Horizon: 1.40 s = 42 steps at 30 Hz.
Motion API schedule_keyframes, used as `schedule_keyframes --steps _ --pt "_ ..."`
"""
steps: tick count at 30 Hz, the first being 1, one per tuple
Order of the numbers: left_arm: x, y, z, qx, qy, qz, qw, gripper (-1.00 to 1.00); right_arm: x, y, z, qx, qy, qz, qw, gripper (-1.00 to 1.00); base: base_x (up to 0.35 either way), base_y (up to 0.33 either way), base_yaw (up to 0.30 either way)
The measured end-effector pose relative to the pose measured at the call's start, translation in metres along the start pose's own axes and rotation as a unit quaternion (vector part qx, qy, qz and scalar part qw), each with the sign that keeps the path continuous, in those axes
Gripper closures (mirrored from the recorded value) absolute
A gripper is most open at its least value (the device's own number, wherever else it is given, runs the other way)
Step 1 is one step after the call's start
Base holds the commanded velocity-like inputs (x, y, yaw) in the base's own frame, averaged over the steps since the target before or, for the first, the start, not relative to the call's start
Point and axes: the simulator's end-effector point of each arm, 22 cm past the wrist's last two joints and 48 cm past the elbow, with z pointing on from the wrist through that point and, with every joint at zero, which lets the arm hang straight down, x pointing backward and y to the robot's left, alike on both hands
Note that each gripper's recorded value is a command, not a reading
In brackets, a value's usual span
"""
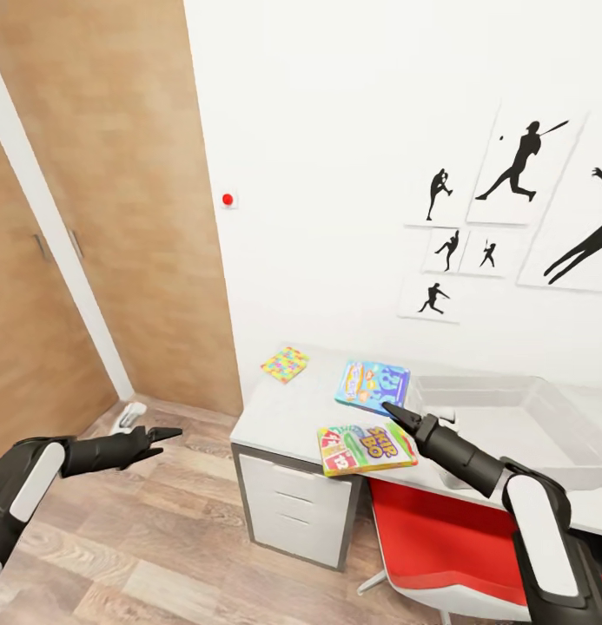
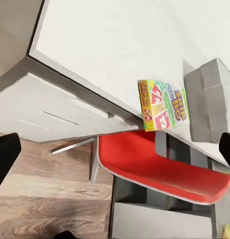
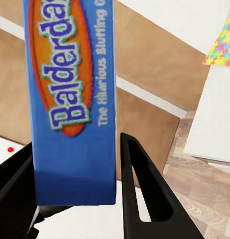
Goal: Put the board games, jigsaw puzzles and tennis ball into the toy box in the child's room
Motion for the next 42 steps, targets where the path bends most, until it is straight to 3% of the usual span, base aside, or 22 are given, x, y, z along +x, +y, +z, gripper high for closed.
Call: schedule_keyframes --steps 8,13,17,42 --pt "-0.002 -0.023 -0.006 0.055 -0.002 0.001 0.9985 -1.0 -0.008 -0.005 -0.006 0.002 -0.013 0.006 0.9999 1.0 0.0 0.0 -0.004" --pt "-0.008 -0.054 -0.018 0.125 -0.006 0.011 0.9921 -1.0 -0.027 -0.015 -0.022 0.014 -0.04 0.012 0.999 1.0 0.0 0.0 -0.045" --pt "-0.009 -0.062 -0.02 0.145 -0.007 0.016 0.9893 -1.0 -0.035 -0.022 -0.03 0.021 -0.051 0.018 0.9983 1.0 0.0 0.0 -0.14" --pt "-0.009 -0.043 -0.023 0.133 -0.001 0.01 0.9911 -1.0 -0.032 -0.041 -0.03 0.032 -0.051 0.032 0.9977 1.0 -0.043 0.0 -0.174"
